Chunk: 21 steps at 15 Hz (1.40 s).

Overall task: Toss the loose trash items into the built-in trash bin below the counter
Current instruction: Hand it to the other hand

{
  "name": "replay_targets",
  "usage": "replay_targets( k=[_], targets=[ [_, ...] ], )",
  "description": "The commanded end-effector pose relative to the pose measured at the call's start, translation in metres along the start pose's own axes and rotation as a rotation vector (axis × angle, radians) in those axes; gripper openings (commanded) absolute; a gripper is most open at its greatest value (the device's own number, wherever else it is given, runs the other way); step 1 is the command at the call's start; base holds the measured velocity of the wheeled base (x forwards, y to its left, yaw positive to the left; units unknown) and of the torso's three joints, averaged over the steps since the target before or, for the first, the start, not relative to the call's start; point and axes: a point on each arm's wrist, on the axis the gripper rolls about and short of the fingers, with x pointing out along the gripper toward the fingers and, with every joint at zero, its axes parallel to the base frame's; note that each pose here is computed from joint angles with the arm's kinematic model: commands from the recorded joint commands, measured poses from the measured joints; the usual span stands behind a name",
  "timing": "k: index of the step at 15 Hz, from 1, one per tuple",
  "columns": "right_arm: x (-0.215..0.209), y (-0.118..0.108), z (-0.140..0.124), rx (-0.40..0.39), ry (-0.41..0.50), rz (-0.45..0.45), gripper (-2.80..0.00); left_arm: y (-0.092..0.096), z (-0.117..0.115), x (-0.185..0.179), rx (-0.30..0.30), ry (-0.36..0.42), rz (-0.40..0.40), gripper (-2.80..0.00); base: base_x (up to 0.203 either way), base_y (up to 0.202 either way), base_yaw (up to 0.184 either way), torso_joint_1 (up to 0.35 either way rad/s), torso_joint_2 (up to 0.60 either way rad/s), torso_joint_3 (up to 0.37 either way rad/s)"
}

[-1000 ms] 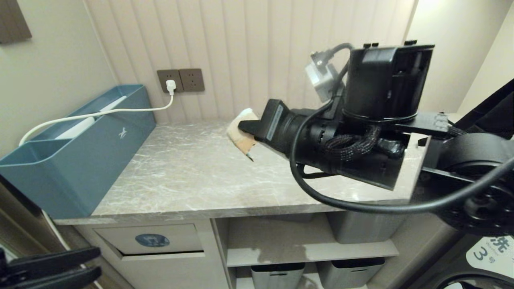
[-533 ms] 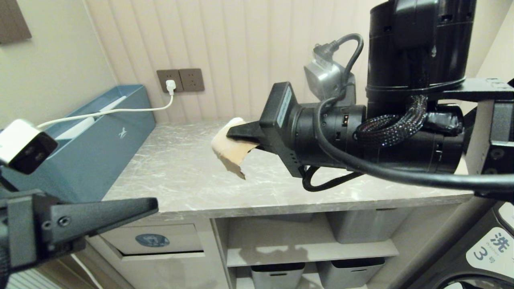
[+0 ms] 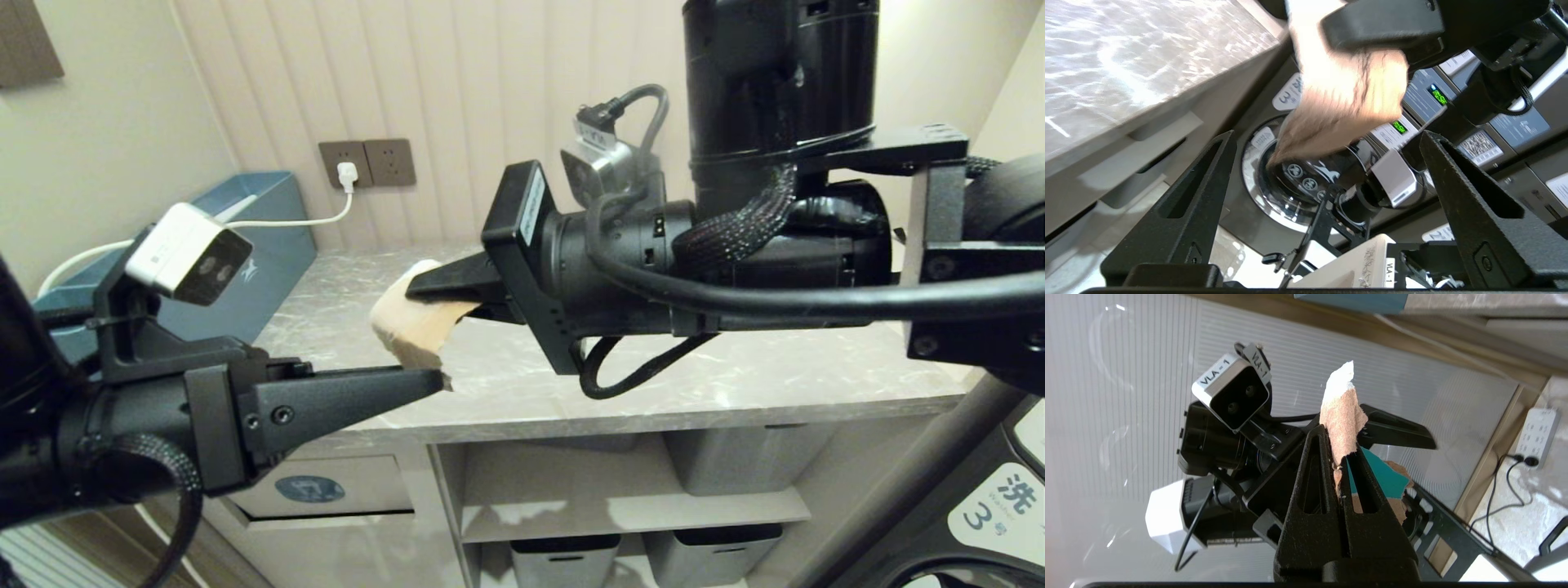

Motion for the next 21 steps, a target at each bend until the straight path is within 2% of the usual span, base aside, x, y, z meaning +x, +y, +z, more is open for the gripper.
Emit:
replay_targets(
  k=[1,20,21],
  targets=[
    [0.0085,-0.0058,0.0002,0.015,0.025,-0.005,-2.8,0.004,-0.0014,0.0073,-0.012,0.019,-0.01,0.0,0.0,0.0,0.0,0.0,0.0,0.0],
    [0.0144,-0.0116,-0.0012,0.038,0.039,-0.018,-2.8,0.0019,-0.0023,0.0047,-0.006,0.013,-0.008,0.0,0.0,0.0,0.0,0.0,0.0,0.0],
    [0.014,-0.0105,-0.0014,0.037,0.039,-0.015,-2.8,0.0022,-0.0027,0.0045,-0.006,0.013,-0.007,-2.8,0.0,0.0,0.0,0.0,0.0,0.0]
  ],
)
